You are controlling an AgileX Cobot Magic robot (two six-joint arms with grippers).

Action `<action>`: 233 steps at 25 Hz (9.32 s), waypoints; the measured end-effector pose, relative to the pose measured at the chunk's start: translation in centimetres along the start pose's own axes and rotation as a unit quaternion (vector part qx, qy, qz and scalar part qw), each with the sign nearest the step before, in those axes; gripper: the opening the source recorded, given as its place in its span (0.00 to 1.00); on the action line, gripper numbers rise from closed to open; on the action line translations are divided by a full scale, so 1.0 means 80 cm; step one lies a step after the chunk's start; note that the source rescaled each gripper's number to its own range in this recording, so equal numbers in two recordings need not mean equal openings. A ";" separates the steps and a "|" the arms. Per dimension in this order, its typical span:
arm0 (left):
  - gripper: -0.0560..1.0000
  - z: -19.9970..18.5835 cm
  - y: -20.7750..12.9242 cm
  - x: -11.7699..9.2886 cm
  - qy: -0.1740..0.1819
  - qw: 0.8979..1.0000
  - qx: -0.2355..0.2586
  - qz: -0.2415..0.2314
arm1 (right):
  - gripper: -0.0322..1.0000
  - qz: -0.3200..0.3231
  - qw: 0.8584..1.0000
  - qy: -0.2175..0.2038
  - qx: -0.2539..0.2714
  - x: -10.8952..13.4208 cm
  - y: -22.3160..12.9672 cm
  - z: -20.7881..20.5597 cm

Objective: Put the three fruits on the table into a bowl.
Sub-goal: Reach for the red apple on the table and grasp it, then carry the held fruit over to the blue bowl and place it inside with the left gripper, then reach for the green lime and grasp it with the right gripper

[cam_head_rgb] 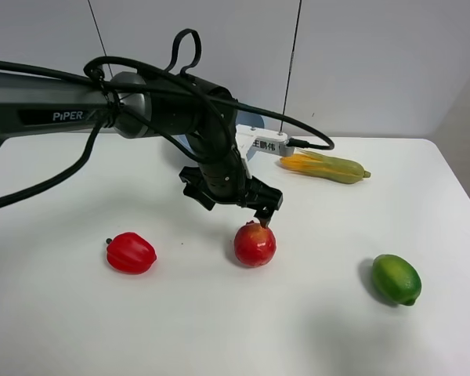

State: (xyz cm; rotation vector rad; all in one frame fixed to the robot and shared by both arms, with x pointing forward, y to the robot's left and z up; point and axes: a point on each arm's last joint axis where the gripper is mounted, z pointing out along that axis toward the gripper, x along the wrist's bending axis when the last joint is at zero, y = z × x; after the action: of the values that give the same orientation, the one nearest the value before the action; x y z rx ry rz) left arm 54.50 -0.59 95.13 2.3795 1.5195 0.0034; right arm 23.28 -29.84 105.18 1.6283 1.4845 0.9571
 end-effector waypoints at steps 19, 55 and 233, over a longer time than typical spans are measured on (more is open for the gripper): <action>0.97 0.047 -0.018 -0.036 0.001 0.999 0.005 0.041 | 1.00 0.000 1.000 0.000 0.000 0.000 0.000 0.000; 0.15 -0.035 0.023 -0.027 0.039 0.984 -0.100 0.141 | 1.00 0.000 1.000 0.000 0.000 0.000 0.000 0.000; 0.97 -0.290 -0.458 0.147 0.238 0.873 -0.408 -0.116 | 1.00 -0.099 0.885 0.053 0.452 0.043 0.015 0.304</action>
State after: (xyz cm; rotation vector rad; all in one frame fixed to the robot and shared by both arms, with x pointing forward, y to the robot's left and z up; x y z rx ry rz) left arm 23.24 30.03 105.50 1.5525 1.5485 1.0304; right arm 45.60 -27.20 95.16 1.9781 2.3276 0.2018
